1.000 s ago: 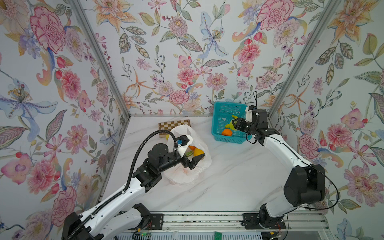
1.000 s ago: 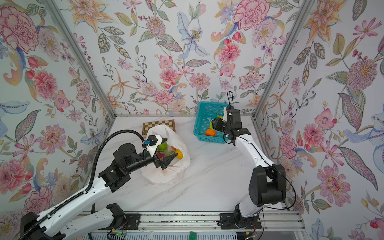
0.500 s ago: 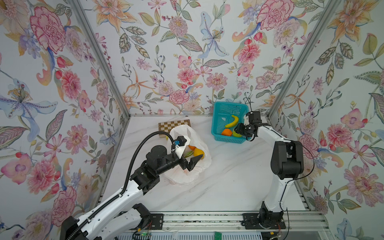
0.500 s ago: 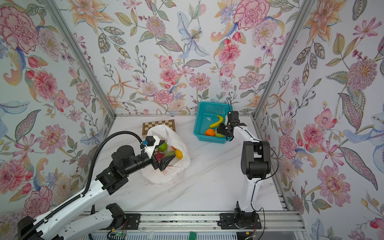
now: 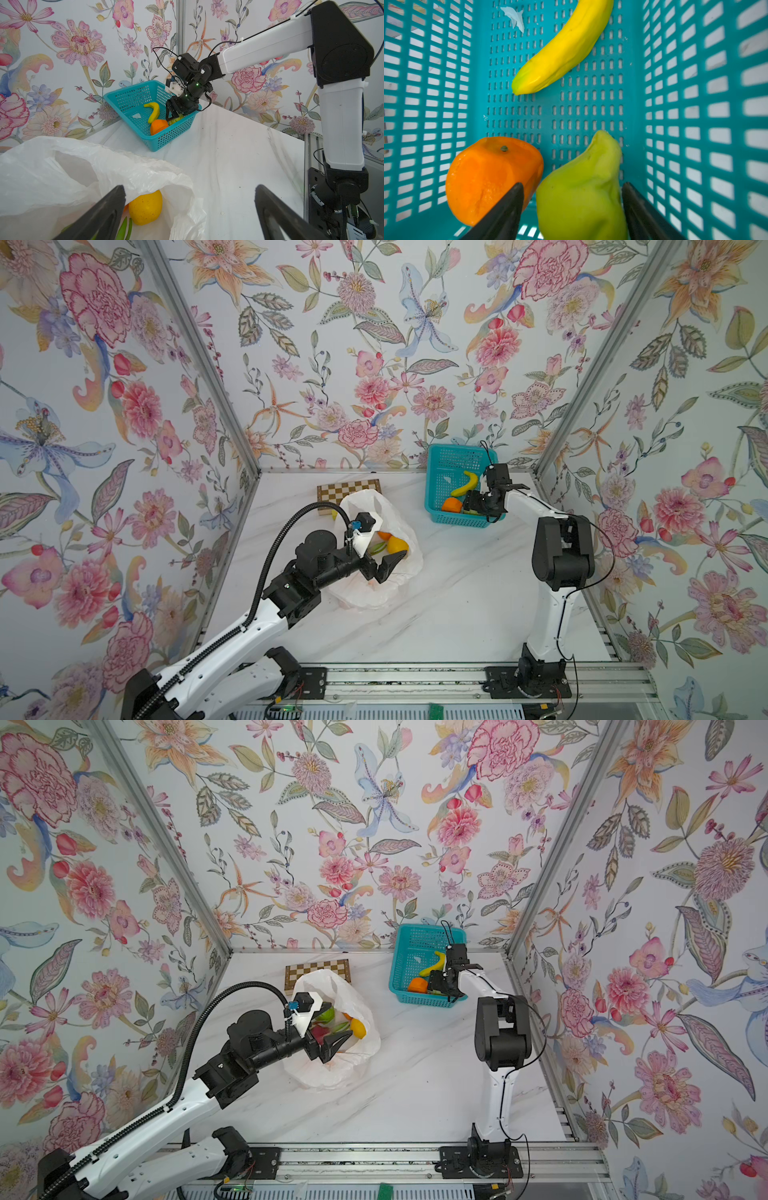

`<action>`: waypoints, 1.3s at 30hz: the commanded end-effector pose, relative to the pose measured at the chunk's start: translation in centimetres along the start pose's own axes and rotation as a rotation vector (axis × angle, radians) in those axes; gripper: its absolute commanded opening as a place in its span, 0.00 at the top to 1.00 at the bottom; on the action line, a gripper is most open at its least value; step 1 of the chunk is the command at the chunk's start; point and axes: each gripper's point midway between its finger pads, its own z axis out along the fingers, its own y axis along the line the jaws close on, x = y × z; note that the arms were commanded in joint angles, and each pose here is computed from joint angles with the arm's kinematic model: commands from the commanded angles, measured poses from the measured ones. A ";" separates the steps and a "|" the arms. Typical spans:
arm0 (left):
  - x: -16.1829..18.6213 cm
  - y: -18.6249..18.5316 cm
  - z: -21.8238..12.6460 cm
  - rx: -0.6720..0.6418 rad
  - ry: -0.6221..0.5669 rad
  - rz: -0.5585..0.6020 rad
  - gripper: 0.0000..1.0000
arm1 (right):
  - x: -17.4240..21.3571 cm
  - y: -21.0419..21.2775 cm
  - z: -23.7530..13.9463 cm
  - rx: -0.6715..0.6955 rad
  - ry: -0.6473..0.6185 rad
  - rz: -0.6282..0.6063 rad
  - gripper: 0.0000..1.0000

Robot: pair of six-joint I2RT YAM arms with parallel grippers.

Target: Untie the knot of the plastic bag and take out the fruit

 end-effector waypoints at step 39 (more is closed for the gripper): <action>13.9 6.1 2.1 -0.378 0.369 -0.298 0.26 | 16.7 20.1 -21.1 -0.552 -0.168 -0.173 0.03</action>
